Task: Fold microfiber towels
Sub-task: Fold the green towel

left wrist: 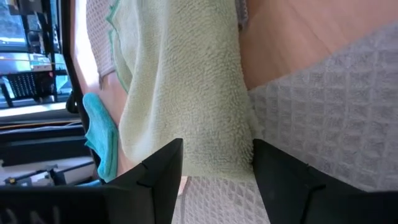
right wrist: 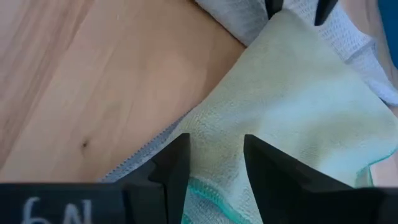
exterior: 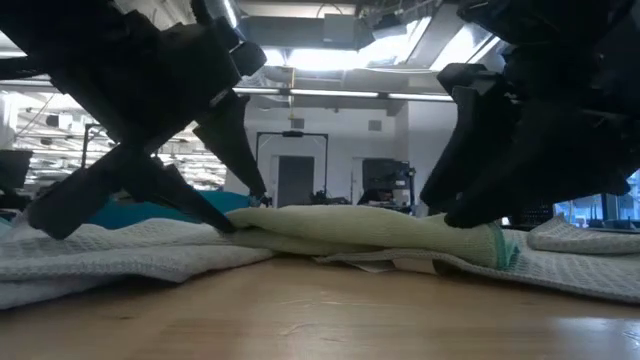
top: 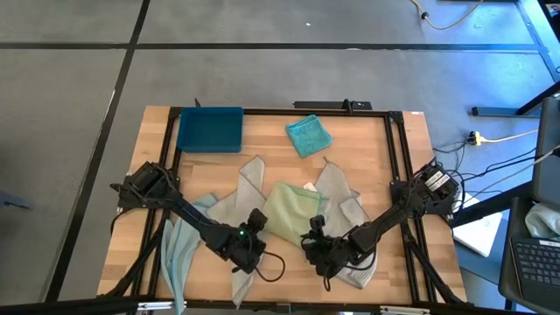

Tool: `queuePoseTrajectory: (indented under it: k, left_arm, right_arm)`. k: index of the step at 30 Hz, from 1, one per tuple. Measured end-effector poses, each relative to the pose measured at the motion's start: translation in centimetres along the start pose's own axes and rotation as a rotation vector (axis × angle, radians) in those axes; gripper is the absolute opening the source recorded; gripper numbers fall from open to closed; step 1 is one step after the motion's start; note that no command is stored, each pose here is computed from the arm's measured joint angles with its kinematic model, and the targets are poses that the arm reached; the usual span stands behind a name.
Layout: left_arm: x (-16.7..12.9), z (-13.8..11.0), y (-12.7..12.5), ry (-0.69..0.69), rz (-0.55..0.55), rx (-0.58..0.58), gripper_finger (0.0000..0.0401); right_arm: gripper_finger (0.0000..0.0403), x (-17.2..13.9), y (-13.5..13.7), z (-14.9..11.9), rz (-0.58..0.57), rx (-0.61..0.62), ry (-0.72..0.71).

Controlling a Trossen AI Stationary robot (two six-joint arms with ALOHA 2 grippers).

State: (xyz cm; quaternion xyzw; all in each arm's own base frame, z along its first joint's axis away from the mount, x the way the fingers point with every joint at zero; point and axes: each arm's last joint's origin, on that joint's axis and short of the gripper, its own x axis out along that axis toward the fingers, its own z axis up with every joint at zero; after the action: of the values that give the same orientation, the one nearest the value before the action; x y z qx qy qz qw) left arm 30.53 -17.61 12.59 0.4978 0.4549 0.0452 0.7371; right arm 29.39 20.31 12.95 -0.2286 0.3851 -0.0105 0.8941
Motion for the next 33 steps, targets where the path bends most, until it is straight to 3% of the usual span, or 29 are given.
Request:
queuePoseTrajectory:
  k: [10, 14, 19, 27, 33]
  left_arm:
    - [0.2, 0.1, 0.3, -0.006, 0.007, -0.014, 0.0184]
    - [0.3, 0.0, 0.6, 0.01, 0.058, -0.011, 0.0184]
    - [0.3, -0.1, 0.5, 0.014, 0.031, 0.001, 0.0184]
    - [0.1, 0.3, 1.1, 0.027, 0.104, 0.03, 0.0184]
    - [-0.4, 1.6, 2.8, 0.011, 0.132, -0.011, 0.0184]
  right_arm:
    - [0.0154, 0.1, 0.0, 0.7, 0.006, 0.068, -0.061]
    - [0.0156, 0.5, -0.3, 0.8, 0.008, 0.083, -0.064]
    - [0.0181, 1.9, 0.5, 0.6, 0.016, 0.041, -0.097]
    - [0.0217, 2.8, 0.4, 0.2, -0.2, 0.009, -0.093]
    - [0.0216, 3.4, -0.5, 0.3, -0.216, 0.033, -0.079]
